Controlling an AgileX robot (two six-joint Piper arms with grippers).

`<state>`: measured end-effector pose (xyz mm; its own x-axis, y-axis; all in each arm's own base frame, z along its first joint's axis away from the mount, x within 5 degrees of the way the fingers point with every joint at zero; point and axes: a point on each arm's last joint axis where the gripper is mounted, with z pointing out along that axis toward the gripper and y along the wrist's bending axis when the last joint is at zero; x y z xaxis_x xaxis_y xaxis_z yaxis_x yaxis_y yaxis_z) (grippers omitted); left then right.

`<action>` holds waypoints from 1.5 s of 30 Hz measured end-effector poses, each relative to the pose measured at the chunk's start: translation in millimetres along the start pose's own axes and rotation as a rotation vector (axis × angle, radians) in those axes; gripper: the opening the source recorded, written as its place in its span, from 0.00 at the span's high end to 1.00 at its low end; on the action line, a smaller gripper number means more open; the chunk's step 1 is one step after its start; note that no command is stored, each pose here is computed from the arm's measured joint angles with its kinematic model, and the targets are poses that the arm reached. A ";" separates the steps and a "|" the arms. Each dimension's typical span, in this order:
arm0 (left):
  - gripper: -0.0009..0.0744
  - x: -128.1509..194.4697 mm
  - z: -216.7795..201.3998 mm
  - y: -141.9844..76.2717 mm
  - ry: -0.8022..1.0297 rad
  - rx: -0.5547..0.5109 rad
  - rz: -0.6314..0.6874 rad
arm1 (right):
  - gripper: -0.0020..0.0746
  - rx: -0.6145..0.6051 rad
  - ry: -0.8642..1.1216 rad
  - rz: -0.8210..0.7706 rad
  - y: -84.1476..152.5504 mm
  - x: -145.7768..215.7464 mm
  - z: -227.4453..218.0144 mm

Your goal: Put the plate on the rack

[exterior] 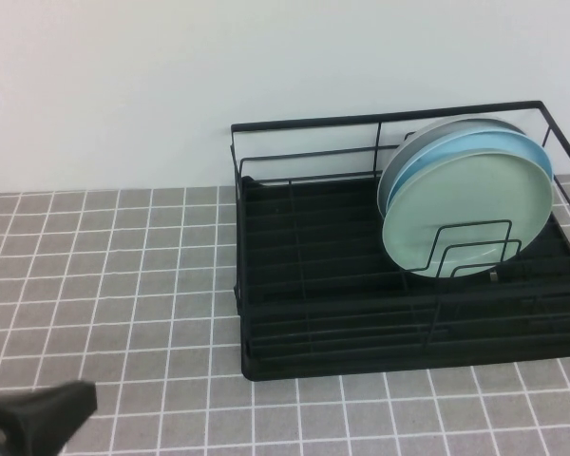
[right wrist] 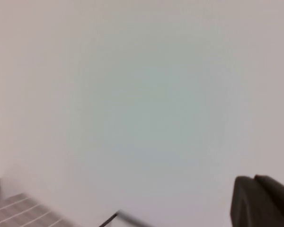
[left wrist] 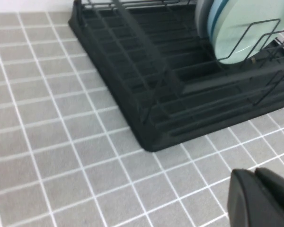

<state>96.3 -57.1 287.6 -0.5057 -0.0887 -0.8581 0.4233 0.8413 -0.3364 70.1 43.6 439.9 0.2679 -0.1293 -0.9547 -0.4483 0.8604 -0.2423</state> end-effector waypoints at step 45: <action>0.99 23.6 4.6 6.2 0.001 0.013 -0.113 | 0.97 0.142 0.332 0.165 31.3 190.6 -37.0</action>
<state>90.5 -56.4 263.6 -0.5513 -0.1821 -0.8142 0.3731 0.8191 -0.4358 75.5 27.7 243.9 -0.0990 -0.1158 -0.9883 -0.3332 0.9397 -0.0767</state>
